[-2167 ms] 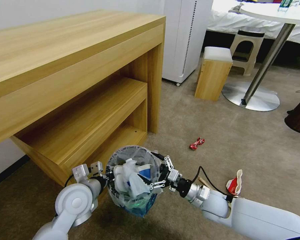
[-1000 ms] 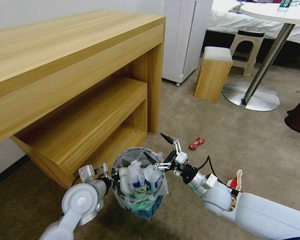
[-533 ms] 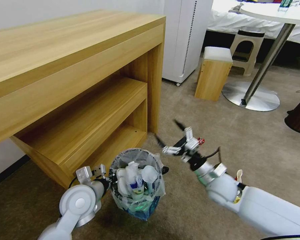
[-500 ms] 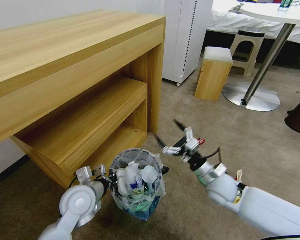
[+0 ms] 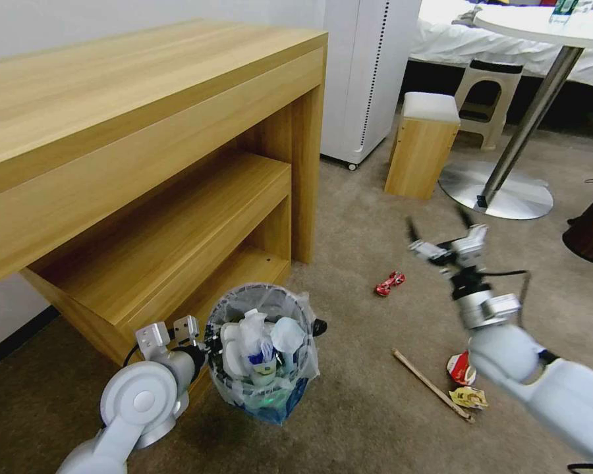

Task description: Pick up the trash bin and place the garbage on the floor into it.

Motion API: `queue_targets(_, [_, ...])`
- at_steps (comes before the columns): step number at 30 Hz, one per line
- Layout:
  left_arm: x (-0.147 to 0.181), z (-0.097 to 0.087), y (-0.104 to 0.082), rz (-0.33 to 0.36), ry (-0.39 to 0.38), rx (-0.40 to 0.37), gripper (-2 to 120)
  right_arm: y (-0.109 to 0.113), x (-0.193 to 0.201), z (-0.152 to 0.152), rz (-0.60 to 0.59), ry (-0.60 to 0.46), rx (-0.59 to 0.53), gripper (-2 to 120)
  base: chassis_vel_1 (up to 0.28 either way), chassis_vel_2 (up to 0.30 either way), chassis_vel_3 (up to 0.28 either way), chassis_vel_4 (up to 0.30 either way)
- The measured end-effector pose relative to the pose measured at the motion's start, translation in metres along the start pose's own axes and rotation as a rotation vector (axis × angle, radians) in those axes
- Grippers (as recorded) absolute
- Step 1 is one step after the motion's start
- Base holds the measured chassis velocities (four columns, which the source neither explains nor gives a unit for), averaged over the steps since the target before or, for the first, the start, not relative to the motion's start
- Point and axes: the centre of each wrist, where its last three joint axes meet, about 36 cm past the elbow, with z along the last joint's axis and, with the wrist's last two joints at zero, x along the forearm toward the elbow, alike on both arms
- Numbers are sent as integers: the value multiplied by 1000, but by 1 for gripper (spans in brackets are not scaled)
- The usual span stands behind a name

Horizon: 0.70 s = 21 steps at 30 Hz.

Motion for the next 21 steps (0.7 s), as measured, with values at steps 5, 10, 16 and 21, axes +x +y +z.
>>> queue_targets(5, [5,1,4,-6,-15,1,0,-31,7,15,252,139,78,100,0,0,0,0])
queue_targets(10, [8,1,6,-13,-27,2,0,-39,29,29,381,217,88,100,0,0,0,0])
queue_targets(16, [16,1,6,-9,-48,18,0,-61,71,53,444,281,146,100,0,0,0,0])
queue_targets(21, [21,3,4,-7,-54,23,0,-65,87,61,446,273,177,99,0,0,0,0])
